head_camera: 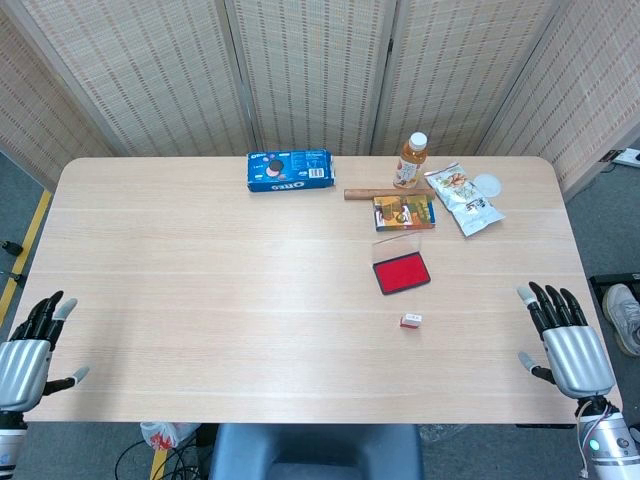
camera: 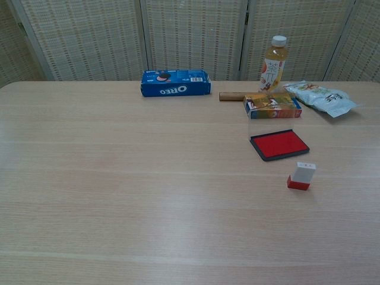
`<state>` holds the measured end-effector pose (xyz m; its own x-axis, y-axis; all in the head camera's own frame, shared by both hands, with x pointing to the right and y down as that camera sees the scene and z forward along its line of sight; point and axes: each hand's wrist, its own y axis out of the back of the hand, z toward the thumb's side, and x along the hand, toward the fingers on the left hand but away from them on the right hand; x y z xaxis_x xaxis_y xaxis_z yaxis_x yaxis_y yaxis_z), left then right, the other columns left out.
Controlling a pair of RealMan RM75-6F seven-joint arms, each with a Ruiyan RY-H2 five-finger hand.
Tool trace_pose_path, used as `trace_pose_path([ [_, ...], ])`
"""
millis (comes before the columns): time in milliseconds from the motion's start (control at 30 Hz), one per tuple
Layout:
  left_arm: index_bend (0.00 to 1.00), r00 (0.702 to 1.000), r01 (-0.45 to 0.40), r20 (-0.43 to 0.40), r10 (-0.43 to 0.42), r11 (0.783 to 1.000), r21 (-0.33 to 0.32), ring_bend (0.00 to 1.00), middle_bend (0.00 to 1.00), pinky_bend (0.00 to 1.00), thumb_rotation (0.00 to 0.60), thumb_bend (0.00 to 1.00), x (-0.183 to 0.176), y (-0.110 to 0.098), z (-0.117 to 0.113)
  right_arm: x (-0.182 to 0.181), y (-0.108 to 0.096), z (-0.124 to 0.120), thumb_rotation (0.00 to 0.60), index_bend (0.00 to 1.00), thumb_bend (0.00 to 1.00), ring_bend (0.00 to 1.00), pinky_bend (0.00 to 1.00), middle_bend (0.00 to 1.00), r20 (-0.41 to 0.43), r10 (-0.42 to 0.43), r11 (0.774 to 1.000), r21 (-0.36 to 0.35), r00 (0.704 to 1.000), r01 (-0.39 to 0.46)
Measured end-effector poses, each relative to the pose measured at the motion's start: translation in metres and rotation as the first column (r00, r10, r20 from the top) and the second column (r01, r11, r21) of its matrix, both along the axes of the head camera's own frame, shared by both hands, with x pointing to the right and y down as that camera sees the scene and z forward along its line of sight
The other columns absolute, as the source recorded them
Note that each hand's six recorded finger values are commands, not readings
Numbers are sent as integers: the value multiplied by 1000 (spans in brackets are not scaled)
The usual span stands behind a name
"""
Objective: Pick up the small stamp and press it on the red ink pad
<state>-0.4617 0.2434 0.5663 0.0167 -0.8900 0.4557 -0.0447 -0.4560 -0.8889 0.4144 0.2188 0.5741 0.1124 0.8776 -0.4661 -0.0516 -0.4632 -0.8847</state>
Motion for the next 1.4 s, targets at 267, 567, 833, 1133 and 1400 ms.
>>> trace_pose_path([
  [267, 15, 1000, -8, 3, 8, 1000, -10, 0, 0, 269, 600, 102, 2, 0, 3, 2, 0, -2, 600, 0, 201, 0, 0, 11, 19, 9, 1000, -13, 1000, -9],
  [567, 15, 1000, -3, 6, 3, 1000, -15, 0, 0, 269, 600, 102, 0, -2, 5, -4, -1, 11, 600, 0, 202, 0, 0, 18, 46, -24, 997, -73, 999, 27],
  [833, 15, 1000, 11, 19, -11, 1000, -14, 0, 0, 269, 600, 102, -2, 1, 3, -21, -9, 35, 600, 3, 214, 0, 0, 40, 58, -94, 990, -103, 994, 100],
  [1133, 16, 999, 24, 36, -23, 1000, -7, 0, 0, 269, 600, 102, -2, 1, 4, -52, -29, 59, 600, 139, 229, 0, 0, 72, 34, -227, 965, -127, 973, 230],
  [1400, 16, 999, 22, 27, -21, 1000, -3, 0, 0, 269, 600, 102, -1, 3, 1, -74, -42, 84, 600, 169, 252, 0, 0, 79, 100, -268, 936, -208, 958, 283],
])
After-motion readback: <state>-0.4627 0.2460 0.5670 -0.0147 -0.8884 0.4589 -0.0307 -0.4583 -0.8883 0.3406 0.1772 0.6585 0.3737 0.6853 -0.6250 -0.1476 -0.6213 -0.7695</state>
